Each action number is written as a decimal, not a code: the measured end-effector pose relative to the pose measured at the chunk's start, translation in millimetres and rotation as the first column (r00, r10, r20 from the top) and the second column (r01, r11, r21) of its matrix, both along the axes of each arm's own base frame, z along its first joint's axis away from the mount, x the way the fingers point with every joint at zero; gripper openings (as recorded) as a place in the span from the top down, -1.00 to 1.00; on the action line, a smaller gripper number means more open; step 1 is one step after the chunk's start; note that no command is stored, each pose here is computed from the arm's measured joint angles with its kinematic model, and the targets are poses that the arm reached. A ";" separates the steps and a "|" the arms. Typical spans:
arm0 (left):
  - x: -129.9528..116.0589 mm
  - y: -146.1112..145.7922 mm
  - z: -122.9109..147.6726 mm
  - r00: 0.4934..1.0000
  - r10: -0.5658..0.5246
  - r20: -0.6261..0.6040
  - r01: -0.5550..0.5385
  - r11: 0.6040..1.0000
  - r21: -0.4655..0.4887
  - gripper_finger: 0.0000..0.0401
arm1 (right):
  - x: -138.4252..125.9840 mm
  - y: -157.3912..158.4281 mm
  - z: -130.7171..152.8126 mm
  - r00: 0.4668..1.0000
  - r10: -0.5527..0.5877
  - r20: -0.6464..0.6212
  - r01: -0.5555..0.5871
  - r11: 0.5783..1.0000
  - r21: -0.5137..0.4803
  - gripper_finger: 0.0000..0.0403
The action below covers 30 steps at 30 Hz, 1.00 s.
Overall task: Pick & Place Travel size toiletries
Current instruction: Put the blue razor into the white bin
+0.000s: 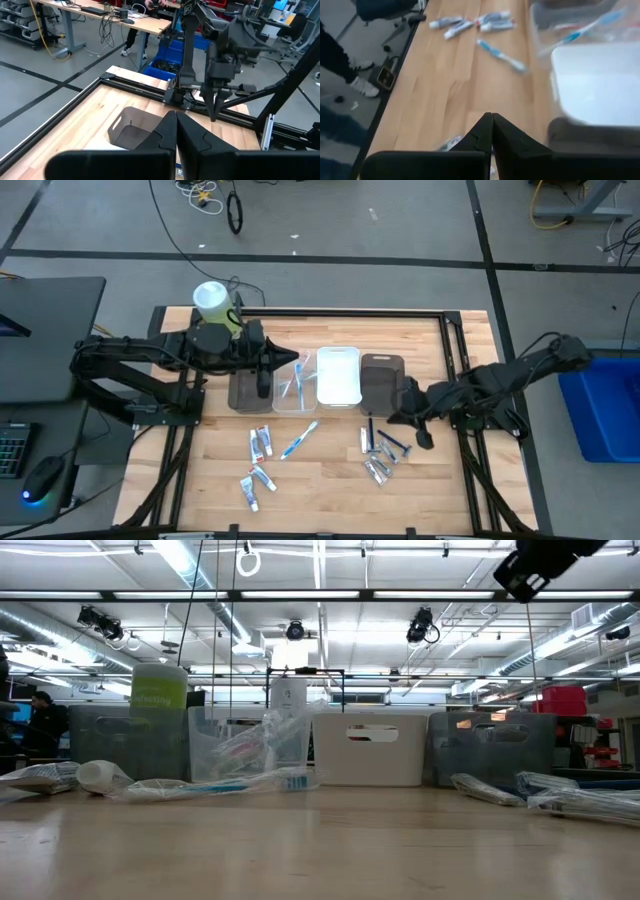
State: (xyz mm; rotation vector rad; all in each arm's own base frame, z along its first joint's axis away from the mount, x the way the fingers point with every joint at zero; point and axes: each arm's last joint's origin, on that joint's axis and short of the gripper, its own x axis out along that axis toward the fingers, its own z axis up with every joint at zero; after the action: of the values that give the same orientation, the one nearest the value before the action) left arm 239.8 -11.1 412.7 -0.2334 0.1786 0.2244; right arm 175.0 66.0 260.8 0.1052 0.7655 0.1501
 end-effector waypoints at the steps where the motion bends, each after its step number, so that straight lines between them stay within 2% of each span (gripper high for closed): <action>1: 0.0 0.0 0.0 1.000 0.000 0.000 0.000 1.000 0.000 0.97 | -1.5 2.0 -3.5 1.000 0.004 -0.013 -0.004 1.000 0.005 0.93; 11: 0.0 0.5 -0.1 1.000 0.015 -0.004 -0.015 1.000 0.023 0.90 | -4.6 23.0 -35.5 0.986 0.036 -0.164 -0.033 0.999 0.023 0.93; 15: 0.0 0.7 -0.1 1.000 0.020 -0.006 -0.020 0.999 0.033 0.89 | -2.1 28.8 -43.8 0.971 0.049 -0.234 -0.035 0.997 0.062 0.84; 19: -0.2 1.3 0.0 0.999 0.039 -0.005 -0.039 0.999 0.038 0.89 | -0.1 30.7 -52.6 0.949 0.007 -0.314 0.019 0.996 0.082 0.64; 27: -0.2 1.4 0.0 0.999 0.042 -0.005 -0.042 0.998 0.036 0.89 | 2.9 33.1 -66.4 0.900 -0.059 -0.432 0.110 0.989 0.094 0.04; 30: -0.2 1.4 0.0 0.999 0.042 -0.005 -0.042 0.998 0.036 0.89 | 3.2 33.1 -70.6 0.880 -0.091 -0.467 0.147 0.986 0.084 -0.12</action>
State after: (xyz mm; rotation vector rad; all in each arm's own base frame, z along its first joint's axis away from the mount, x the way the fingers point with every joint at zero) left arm 239.6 -9.7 412.7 -0.2009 0.1752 0.2698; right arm 178.2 99.1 190.3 0.3075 1.2258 0.0503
